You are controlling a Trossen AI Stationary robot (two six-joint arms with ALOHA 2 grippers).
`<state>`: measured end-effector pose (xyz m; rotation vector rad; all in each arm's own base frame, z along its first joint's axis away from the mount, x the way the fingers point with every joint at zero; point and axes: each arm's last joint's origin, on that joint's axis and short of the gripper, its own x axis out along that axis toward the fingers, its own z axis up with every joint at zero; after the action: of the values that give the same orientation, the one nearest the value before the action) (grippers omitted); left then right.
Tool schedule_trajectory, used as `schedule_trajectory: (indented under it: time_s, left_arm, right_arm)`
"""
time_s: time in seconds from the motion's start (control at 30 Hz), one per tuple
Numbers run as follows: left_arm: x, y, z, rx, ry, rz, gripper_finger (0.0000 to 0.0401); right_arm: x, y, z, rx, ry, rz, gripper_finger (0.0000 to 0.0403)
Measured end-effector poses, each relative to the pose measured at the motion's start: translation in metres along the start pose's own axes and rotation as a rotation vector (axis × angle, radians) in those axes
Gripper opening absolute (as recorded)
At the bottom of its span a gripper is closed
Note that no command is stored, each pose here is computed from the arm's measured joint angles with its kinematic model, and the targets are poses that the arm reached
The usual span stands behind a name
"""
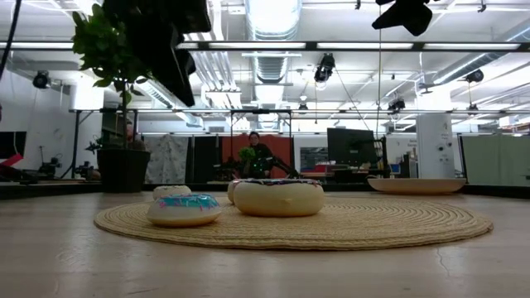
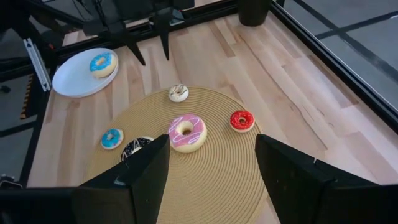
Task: Pick & Place donuts
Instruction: Put the small white donut on the gray plate
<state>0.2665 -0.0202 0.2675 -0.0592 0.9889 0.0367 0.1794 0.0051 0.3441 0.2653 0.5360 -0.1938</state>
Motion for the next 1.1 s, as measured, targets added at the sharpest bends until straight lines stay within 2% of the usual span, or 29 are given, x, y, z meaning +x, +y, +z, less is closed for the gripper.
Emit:
schedule_trajectory:
  time_s: [0.63, 0.93, 1.1]
  left_arm:
    - [0.006, 0.01, 0.001, -0.076, 0.018, 0.026, 0.0185]
    - [0.007, 0.014, 0.001, -0.094, 0.017, 0.034, 0.0234]
    - [0.009, 0.014, 0.001, -0.036, 0.026, 0.032, 0.0238]
  right_arm:
    - [0.0, 0.0, 0.0, 0.005, 0.0, 0.0, 0.0228]
    - [0.0, 0.0, 0.0, 0.006, 0.0, 0.0, 0.0228]
    - [0.0, 0.0, 0.0, 0.006, 0.0, 0.0, 0.0228]
